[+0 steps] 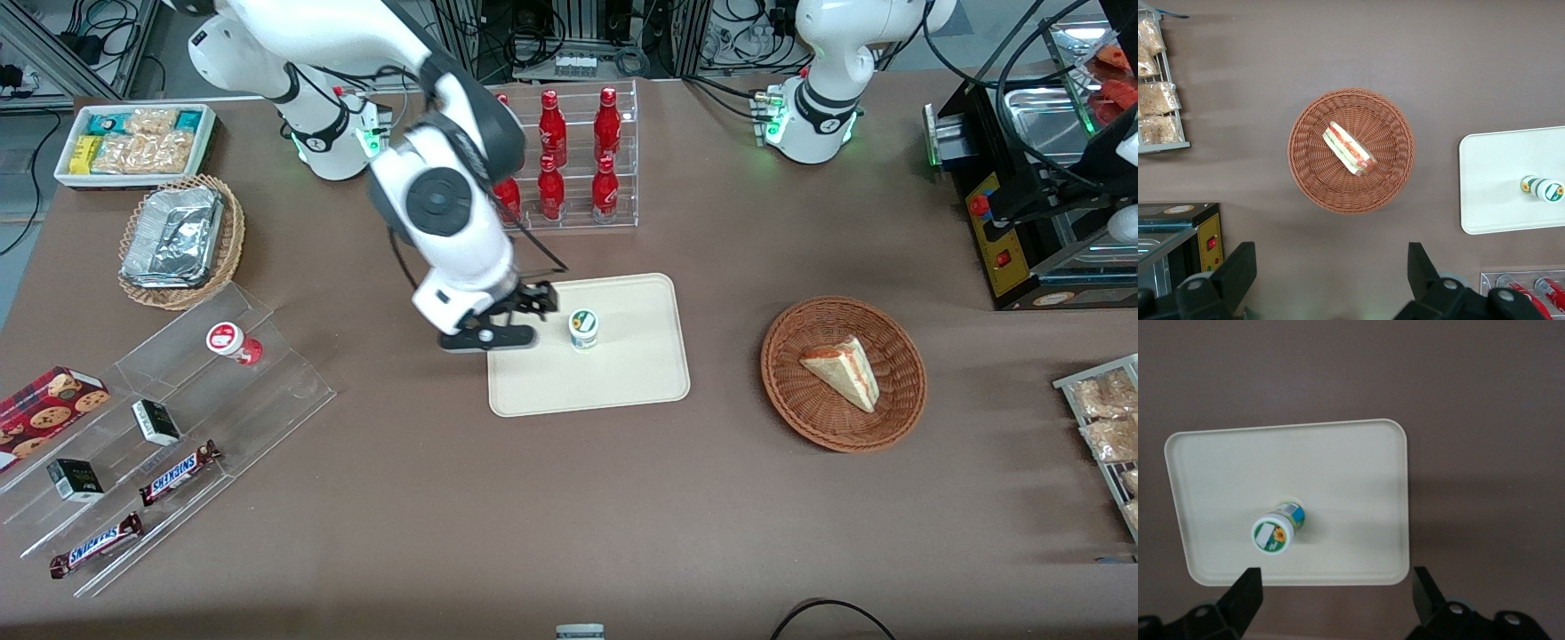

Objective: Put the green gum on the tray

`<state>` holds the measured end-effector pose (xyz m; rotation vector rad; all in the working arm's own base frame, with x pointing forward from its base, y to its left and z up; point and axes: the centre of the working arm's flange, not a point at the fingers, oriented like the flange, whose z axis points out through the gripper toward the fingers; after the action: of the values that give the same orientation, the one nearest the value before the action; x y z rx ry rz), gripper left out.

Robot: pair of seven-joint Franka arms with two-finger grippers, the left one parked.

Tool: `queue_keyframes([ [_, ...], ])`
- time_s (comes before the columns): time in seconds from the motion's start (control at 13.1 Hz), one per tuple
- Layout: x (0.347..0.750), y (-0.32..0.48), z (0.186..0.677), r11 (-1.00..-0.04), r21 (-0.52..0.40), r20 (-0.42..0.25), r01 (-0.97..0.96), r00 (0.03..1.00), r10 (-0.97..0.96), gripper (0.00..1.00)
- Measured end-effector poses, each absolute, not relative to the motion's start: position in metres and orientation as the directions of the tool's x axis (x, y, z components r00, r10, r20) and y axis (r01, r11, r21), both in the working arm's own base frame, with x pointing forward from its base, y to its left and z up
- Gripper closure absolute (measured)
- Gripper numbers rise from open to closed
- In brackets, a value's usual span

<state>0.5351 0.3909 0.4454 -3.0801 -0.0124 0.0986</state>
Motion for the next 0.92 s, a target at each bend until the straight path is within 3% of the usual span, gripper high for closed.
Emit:
queue_keyframes([
  [0.31, 0.538, 0.306, 0.518, -1.0, -0.01, -0.102, -0.022, 0.995, -0.021, 0.0],
  [0.92, 0.541, 0.103, 0.606, -0.997, -0.047, -0.149, -0.063, 0.987, -0.056, 0.0],
])
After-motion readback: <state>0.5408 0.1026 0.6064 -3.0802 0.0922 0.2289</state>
